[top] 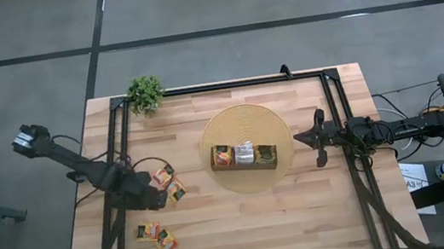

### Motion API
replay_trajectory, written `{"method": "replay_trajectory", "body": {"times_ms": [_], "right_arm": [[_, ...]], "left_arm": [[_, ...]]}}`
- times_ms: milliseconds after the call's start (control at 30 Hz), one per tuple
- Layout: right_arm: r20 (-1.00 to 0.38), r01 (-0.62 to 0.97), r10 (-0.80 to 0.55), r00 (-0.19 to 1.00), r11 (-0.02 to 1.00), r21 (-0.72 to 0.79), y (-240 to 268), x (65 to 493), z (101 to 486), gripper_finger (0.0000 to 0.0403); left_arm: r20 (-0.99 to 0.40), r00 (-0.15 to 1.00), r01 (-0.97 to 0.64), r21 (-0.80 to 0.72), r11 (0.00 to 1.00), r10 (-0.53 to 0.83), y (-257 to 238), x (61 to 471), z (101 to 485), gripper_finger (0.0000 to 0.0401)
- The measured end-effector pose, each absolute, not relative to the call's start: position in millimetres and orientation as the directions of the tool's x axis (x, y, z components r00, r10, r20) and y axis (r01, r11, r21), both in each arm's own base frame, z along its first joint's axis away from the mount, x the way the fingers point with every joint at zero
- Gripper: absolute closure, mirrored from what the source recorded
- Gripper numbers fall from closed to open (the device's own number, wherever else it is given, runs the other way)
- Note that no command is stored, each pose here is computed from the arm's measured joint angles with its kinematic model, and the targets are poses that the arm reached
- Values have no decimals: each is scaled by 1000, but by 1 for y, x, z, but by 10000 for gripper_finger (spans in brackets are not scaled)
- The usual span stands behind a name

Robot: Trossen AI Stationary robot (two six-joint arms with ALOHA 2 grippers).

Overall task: Pick & Place Tea
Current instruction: Put the orange tea bag into the left section of the wooden organizer

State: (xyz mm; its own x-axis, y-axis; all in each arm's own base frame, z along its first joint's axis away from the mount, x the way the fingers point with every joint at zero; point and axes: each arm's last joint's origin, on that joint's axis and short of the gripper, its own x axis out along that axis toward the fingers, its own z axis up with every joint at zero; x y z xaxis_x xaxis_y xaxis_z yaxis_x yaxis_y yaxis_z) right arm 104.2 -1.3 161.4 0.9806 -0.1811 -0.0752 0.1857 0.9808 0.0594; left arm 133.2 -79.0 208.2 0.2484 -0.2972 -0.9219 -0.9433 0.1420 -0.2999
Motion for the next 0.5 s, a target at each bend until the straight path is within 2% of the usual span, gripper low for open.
{"method": "replay_trajectory", "body": {"times_ms": [333,500], "right_arm": [[-75,186,-181,981,981,59,-1,104,161,394],[-75,186,-181,981,981,59,-1,104,161,394]], "left_arm": [[-934,158,-983,-180,39,-319,-101,112,196,182],[-927,95,-991,-123,54,-362,-111,104,186,186]]}}
